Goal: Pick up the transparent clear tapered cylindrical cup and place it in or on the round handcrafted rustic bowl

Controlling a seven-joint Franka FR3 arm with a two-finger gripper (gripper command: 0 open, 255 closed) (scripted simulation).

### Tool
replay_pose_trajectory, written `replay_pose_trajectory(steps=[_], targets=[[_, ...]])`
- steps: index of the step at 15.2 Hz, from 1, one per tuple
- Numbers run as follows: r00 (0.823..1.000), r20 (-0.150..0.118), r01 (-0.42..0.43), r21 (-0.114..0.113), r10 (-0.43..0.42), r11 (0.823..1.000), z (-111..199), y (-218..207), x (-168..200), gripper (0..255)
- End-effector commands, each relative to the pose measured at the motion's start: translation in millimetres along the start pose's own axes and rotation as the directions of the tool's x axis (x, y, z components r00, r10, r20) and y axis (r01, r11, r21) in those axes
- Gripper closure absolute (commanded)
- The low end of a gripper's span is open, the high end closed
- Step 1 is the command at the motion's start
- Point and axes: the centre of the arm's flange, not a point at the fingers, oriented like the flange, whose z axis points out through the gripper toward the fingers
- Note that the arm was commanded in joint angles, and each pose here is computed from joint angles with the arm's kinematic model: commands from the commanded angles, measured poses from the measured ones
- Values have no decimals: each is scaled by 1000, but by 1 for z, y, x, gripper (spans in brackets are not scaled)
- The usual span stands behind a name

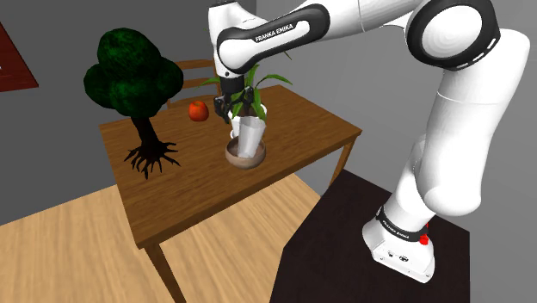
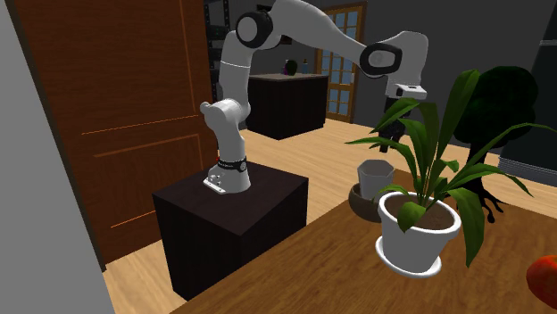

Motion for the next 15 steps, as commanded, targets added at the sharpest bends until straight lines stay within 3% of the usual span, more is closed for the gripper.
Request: replay_pose_trajectory(steps=[1,3,7,15], targets=[[1000,0,0,0,0,1000,0,0,0,0],[1000,0,0,0,0,1000,0,0,0,0],[1000,0,0,0,0,1000,-50,0,0,0],[1000,0,0,0,0,1000,-50,0,0,0]])
